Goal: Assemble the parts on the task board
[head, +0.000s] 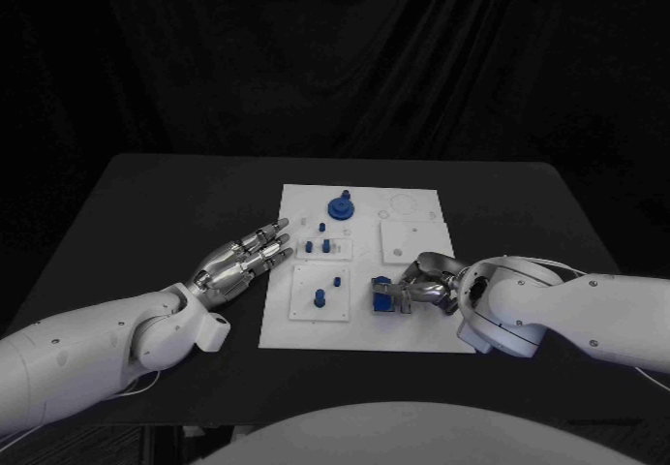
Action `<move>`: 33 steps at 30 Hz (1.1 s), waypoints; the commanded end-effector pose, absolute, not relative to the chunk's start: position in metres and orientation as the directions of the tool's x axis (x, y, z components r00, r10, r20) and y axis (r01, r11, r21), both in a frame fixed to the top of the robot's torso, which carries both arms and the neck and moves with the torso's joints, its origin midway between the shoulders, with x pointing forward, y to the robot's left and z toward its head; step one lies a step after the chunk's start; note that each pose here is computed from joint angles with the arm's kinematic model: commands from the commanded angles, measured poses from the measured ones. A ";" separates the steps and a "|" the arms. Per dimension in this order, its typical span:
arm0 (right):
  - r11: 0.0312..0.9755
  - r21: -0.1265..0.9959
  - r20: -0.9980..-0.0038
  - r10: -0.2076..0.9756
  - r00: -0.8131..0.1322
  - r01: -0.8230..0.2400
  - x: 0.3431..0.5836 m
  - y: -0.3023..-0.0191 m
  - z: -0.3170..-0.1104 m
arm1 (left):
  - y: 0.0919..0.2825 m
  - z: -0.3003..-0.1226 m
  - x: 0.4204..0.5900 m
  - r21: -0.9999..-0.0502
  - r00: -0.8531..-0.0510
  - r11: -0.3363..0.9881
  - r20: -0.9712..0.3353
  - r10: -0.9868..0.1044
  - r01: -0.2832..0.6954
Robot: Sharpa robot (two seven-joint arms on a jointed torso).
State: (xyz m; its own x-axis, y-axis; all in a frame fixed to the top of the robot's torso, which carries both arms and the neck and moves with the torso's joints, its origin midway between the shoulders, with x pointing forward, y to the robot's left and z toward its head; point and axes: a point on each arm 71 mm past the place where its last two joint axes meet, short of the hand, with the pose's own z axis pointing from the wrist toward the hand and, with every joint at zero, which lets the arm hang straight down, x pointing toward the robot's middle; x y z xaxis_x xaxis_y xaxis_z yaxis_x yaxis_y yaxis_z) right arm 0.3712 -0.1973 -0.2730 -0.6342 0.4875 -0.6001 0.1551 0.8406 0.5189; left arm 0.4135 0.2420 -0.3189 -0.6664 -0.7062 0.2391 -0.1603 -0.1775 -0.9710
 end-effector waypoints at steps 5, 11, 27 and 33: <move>0.847 0.513 -0.616 0.478 -0.626 0.141 0.371 -0.199 -0.273 | 0.241 -0.314 0.413 -0.963 -0.670 -0.246 0.257 -0.696 -0.113; 0.842 0.531 -0.655 0.478 -0.586 0.094 0.371 -0.202 -0.267 | 0.242 -0.315 0.412 -0.963 -0.669 -0.246 0.257 -0.697 -0.114; 0.855 0.516 -0.723 0.404 -0.560 -0.050 0.362 -0.203 -0.259 | 0.243 -0.316 0.411 -0.963 -0.667 -0.245 0.258 -0.699 -0.116; 0.856 0.514 -0.722 0.396 -0.568 -0.057 0.360 -0.202 -0.260 | 0.244 -0.316 0.411 -0.963 -0.667 -0.244 0.258 -0.699 -0.117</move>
State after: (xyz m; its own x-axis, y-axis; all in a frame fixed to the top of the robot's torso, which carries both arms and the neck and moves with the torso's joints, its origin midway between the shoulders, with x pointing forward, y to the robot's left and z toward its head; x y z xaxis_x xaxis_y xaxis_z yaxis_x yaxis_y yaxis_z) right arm 0.3618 -0.2041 -0.2605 -0.5691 0.4190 -0.7075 -0.0173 0.8541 0.5198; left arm 0.4110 0.2441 -0.3212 -0.6640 -0.7067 0.2442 -0.1674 -0.1778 -0.9697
